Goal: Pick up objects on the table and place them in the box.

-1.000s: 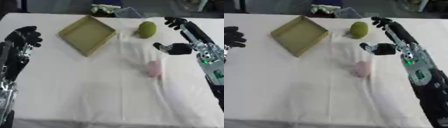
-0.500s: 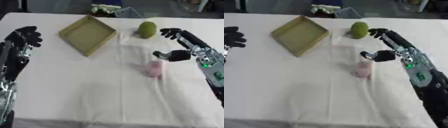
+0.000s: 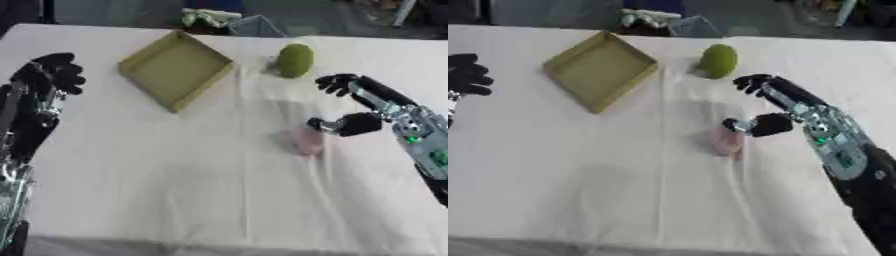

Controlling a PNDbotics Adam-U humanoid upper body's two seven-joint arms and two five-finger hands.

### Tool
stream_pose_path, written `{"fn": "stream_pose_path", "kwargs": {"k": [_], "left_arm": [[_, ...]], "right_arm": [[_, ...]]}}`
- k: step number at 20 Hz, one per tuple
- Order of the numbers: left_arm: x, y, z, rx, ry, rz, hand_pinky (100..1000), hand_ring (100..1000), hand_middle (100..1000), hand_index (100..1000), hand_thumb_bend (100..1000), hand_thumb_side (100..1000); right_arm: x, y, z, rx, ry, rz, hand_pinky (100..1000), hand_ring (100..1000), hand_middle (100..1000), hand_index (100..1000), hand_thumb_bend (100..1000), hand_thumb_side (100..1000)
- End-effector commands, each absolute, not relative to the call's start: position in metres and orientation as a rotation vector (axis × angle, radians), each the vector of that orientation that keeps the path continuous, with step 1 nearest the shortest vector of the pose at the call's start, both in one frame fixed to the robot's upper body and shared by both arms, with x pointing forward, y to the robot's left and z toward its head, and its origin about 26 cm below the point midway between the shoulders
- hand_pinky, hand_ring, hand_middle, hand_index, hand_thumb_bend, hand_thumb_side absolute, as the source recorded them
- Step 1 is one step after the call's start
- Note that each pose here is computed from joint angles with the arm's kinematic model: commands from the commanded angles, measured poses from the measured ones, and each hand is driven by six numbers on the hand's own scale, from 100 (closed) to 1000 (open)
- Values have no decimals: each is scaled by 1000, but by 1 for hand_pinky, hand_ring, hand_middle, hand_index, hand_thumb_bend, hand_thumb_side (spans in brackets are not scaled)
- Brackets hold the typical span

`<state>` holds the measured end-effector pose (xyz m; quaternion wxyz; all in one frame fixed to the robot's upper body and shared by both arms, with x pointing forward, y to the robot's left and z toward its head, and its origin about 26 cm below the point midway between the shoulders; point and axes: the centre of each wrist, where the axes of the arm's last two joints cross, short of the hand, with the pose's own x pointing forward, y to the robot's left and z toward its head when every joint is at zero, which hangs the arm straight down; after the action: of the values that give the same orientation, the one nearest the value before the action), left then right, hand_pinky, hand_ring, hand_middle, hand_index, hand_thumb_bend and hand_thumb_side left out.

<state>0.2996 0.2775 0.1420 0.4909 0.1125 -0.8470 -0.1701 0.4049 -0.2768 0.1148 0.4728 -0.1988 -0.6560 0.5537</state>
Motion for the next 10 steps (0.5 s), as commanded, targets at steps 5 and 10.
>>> {"fn": "stream_pose_path", "kwargs": {"k": [5, 10], "left_arm": [[299, 280, 148, 293, -2070, -434, 657, 667, 640, 803, 384, 728], [299, 281, 148, 294, -2069, -434, 658, 668, 640, 803, 384, 728]], "right_arm": [[406, -288, 121, -489, -1574, 1394, 790, 824, 807, 894, 455, 476], [406, -287, 118, -470, -1551, 1426, 793, 825, 808, 874, 440, 461]]}}
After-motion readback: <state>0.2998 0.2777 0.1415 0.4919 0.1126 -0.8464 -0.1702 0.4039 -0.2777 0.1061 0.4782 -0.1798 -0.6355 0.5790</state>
